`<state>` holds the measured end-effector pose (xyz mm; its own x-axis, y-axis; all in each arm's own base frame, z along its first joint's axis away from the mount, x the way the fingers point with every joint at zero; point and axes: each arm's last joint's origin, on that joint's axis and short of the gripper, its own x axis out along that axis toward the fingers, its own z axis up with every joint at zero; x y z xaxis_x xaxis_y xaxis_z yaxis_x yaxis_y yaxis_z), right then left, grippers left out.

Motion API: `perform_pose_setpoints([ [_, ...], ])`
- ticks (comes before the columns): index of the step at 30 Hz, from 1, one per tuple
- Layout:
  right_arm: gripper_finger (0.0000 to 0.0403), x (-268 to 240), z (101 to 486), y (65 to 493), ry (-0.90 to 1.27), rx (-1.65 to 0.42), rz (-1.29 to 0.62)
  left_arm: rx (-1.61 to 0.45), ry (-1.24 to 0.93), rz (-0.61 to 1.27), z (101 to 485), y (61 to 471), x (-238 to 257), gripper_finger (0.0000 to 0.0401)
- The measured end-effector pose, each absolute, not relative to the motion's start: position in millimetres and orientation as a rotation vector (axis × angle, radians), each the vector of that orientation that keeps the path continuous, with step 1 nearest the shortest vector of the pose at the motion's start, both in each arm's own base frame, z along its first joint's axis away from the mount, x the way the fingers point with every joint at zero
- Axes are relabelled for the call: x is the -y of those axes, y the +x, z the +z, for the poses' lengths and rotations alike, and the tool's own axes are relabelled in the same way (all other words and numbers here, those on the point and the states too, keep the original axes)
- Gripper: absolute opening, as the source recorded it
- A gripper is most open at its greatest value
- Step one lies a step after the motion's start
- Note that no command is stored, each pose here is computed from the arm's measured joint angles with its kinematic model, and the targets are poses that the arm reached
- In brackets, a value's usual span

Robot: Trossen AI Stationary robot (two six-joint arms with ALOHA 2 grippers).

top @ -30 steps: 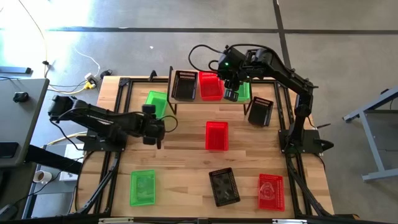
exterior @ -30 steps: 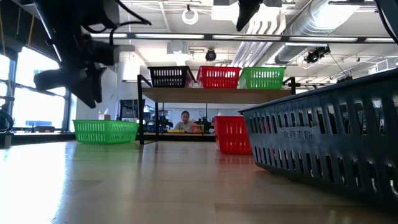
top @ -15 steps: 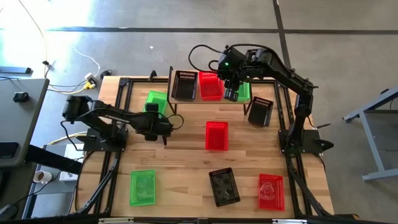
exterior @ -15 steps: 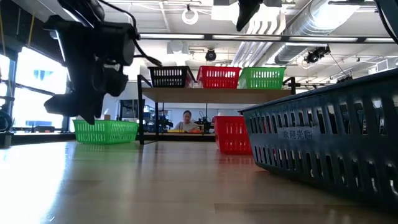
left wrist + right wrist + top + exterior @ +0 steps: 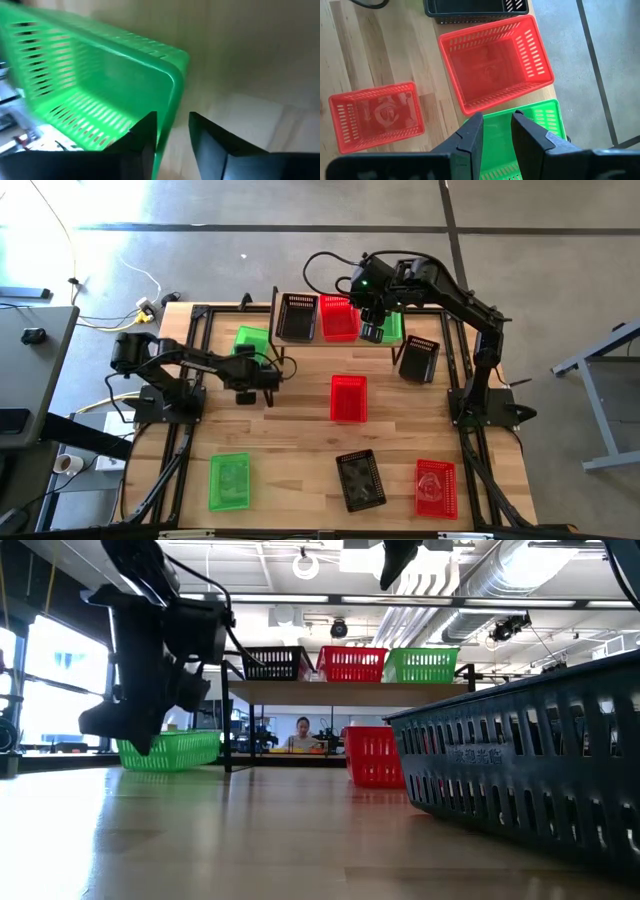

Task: Stack baskets on shelf by color
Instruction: Stack the top green bin on the green bin on the shelf

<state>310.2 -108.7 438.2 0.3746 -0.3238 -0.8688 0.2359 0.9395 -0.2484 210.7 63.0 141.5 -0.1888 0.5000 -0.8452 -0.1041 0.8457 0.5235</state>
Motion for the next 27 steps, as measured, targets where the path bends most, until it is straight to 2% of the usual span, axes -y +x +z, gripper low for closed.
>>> perform_pose_setpoints([
  [7,0.0085,108.6,438.2,310.1,-0.088,-1.132,-0.358,-1.668,0.255,0.509,140.5,212.1,-64.9,0.0007],
  [17,0.0085,108.6,438.2,310.1,-0.085,-1.131,-0.360,-1.655,0.212,0.471,150.4,209.0,-44.3,0.0002],
  [27,0.0085,107.6,438.7,312.0,0.042,-1.086,-0.374,-1.555,0.220,0.456,206.7,216.1,-5.9,0.0001],
])
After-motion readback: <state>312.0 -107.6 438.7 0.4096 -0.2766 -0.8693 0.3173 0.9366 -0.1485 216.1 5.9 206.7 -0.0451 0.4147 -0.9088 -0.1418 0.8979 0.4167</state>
